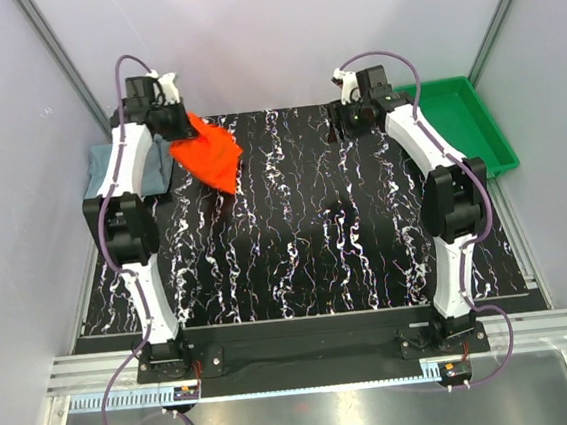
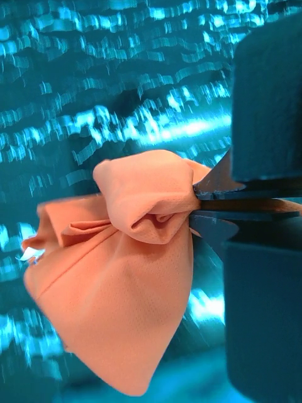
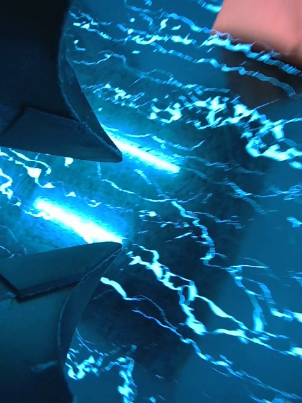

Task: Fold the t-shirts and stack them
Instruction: Neatly place the folded tshirt to the corner

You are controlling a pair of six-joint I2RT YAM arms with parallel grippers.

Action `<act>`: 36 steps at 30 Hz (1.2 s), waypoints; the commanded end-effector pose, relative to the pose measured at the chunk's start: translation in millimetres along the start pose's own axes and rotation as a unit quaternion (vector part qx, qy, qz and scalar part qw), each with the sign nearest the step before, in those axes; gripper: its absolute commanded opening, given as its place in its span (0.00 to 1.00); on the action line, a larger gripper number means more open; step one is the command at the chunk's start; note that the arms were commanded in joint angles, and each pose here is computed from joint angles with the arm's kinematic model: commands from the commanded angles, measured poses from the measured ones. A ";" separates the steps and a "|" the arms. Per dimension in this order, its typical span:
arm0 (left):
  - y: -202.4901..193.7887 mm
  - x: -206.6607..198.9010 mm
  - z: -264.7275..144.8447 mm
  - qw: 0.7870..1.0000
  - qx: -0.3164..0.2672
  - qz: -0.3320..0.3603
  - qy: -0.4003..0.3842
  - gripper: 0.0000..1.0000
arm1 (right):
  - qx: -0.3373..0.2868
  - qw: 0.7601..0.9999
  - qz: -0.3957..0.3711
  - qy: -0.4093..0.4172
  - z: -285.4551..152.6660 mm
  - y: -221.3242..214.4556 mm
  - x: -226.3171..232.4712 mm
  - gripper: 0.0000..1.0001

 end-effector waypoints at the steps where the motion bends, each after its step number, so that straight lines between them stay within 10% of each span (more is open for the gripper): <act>1: -0.8 17.8 -37.9 0.997 0.015 0.052 0.057 0.00 | -0.007 1.000 -0.009 0.002 -7.0 1.7 9.1 0.61; 36: 106.4 178.5 -104.4 0.871 -0.098 0.165 0.453 0.00 | 0.002 1.000 0.014 0.014 -12.1 -20.4 20.9 0.61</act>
Point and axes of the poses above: each gripper's point midway between its finger pads, its own z axis out along the fingers, its own x axis along the line the jaws close on, y = z × x, the point moved 3 cm from there along -z, back along the fingers, and after that the axes turned 14 degrees about -z, right-handed, at the moved point
